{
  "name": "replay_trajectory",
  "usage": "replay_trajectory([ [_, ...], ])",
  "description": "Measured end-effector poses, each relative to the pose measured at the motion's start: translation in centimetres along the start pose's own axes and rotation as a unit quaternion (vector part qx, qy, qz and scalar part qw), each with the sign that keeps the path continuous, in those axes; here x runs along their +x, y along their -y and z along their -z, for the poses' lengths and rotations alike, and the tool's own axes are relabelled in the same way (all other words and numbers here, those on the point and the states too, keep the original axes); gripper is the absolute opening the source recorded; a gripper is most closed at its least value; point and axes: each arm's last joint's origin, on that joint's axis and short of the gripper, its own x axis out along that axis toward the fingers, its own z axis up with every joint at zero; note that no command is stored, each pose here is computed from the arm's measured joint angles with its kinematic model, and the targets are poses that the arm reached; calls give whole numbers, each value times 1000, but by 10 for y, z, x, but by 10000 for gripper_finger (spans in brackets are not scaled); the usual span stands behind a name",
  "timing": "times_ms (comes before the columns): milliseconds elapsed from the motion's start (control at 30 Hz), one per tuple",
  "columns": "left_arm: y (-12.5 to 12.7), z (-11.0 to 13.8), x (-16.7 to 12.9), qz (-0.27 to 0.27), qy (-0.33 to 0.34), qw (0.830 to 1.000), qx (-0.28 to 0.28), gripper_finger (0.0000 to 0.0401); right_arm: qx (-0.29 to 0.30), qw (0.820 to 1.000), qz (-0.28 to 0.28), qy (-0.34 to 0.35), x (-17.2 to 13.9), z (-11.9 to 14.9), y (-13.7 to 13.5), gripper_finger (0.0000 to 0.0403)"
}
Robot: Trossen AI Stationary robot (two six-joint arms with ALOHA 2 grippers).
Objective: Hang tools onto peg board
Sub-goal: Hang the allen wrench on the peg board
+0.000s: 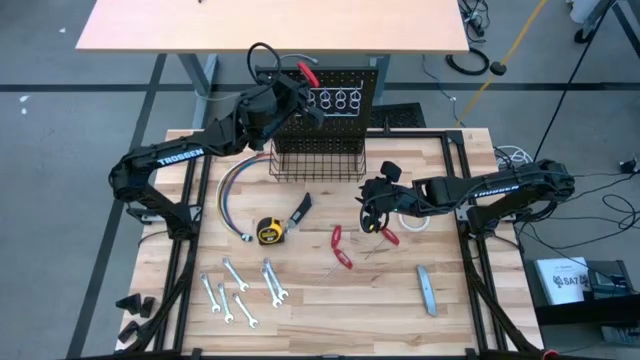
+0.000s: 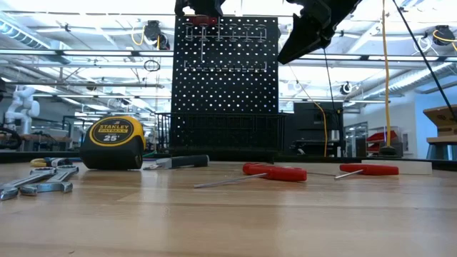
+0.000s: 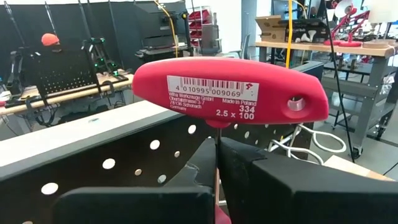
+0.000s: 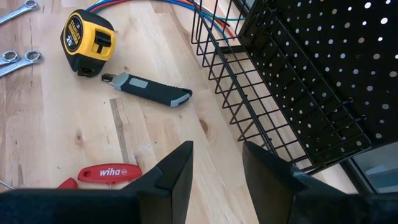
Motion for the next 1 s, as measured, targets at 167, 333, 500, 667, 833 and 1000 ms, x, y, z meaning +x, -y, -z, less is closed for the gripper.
replay_trajectory([
  [167, 0, 0, 0, 0, 1, 1000, -1, 15, 1, 1000, 0, 1, 0, 0, 0, 132],
  [333, 0, 0, 0, 0, 1, 1000, -1, 17, 1, 1000, 0, 1, 0, 0, 0, 132],
  [500, 0, 0, 0, 0, 1, 1000, -1, 19, 1, 1000, 0, 1, 0, 0, 0, 132],
  [667, 0, 0, 0, 0, 1, 1000, -1, 57, 1, 1000, 0, 1, 0, 0, 0, 132],
  [833, 0, -1, -1, 1, 1, 1000, -1, 122, 1, 1000, 0, 1, 0, 0, 0, 132],
  [1000, -1, -2, -4, 1, -3, 1000, 2, 162, 1, 1000, 0, 2, 0, 0, 0, 132],
])
